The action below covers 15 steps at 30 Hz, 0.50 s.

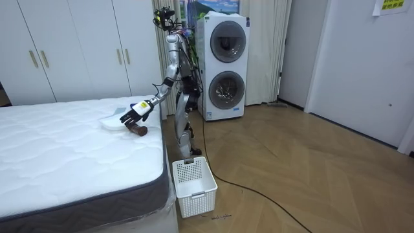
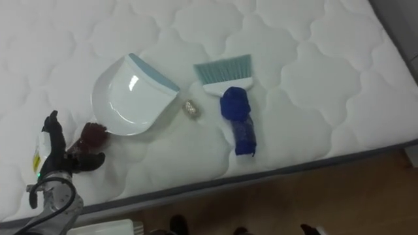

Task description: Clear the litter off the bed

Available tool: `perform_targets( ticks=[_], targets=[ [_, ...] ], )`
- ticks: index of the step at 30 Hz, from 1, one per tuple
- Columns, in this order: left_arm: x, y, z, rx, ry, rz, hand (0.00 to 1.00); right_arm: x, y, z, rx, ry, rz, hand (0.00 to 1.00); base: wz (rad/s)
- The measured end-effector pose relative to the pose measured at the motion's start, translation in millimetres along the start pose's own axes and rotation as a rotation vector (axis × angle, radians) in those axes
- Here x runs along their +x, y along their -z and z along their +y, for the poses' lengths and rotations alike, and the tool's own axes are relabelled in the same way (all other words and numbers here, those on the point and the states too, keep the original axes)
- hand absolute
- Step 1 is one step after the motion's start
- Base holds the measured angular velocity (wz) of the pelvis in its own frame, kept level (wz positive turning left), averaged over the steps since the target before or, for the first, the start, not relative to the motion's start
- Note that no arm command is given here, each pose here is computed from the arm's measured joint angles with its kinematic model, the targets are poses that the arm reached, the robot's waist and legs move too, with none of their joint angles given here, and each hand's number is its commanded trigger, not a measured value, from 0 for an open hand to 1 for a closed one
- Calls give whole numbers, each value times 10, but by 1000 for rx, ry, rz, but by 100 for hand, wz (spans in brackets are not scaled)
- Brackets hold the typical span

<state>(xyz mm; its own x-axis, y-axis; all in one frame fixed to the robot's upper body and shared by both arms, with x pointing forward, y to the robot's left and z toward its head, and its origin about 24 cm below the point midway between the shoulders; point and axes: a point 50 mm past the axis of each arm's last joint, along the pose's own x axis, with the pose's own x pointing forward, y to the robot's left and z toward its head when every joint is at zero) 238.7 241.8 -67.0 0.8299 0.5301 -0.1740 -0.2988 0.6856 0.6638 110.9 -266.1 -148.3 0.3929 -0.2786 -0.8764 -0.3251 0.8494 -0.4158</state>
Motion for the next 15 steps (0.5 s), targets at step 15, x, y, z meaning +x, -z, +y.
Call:
perform_targets(
  ticks=[15],
  targets=[
    [43, -108, -38, -5, 34, -30, 0, 3, -20, 6, -12, -16, -3, 0, 2]
  ],
)
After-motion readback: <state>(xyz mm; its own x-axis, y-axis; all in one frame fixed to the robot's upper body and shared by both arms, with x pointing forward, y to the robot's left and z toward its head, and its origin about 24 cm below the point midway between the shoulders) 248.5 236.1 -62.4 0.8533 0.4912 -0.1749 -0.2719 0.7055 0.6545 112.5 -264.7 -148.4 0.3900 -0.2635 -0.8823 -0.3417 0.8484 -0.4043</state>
